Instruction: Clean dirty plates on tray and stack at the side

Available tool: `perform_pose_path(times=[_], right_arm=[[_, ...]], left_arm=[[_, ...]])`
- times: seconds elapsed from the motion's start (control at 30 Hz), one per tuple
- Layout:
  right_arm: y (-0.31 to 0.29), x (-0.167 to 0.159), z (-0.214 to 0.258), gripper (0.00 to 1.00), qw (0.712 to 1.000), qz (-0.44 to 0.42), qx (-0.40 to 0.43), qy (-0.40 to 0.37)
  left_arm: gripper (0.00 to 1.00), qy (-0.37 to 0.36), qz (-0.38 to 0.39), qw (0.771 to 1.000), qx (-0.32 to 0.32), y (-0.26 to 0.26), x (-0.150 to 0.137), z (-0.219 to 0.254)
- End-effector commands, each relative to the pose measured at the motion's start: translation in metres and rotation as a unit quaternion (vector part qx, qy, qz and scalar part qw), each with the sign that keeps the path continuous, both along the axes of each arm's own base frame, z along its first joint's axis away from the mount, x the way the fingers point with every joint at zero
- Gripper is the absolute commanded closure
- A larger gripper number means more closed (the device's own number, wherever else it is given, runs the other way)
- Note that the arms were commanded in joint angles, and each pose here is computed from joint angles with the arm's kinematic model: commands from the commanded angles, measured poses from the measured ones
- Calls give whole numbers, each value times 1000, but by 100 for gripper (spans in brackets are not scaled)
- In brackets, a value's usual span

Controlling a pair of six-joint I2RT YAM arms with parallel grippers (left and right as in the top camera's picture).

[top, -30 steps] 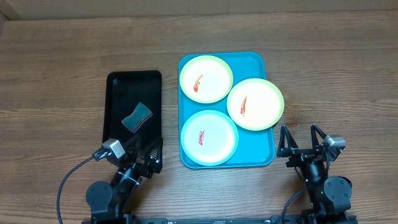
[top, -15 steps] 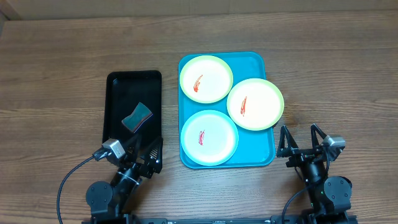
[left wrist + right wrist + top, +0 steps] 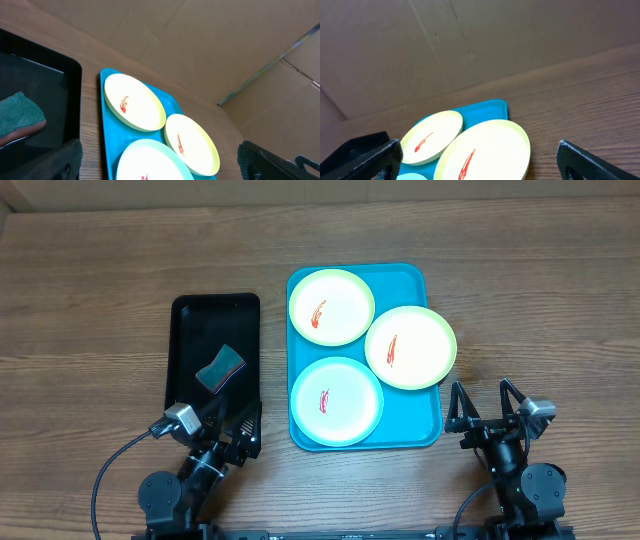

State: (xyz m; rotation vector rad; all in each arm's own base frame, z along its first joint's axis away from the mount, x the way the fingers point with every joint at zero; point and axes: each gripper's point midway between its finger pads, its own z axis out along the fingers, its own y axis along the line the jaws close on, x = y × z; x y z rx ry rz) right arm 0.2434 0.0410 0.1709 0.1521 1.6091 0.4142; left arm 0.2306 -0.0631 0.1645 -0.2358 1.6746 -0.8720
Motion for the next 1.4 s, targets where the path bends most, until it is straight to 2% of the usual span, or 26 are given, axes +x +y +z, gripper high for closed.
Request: perform_pose_path(times=[0.0,0.17,0.33,0.5,0.7,0.83,0.97,1.13,1.23,1.37], right_arm=[[14,-3,-3,0,999,40,-1,1],[36,-14,12,0,994,110,-5,1],[47,-28,52,0,987,150,-52,-12],[46,-34,96,0,984,155,-88,32],[47,-21,134,0,966,164,-88,179],[49,-2,154,0,947,164,-89,263],[59,19,169,0,933,184,-77,299],[87,28,160,0,906,260,-39,333],[93,29,146,1,888,275,-28,366],[86,26,115,16,864,253,-29,434]], left_arm=[[0,-14,36,999,-11,12,3,12],[0,-63,47,997,22,16,4,30],[0,-134,87,979,128,26,-2,73],[0,-132,164,955,209,51,-10,120],[0,-2,151,963,222,58,-2,142],[0,95,84,968,214,45,13,150],[0,188,27,962,195,34,27,154],[0,278,-8,944,177,30,40,146],[0,314,-39,939,137,19,44,137],[0,340,-79,928,131,11,49,121]])
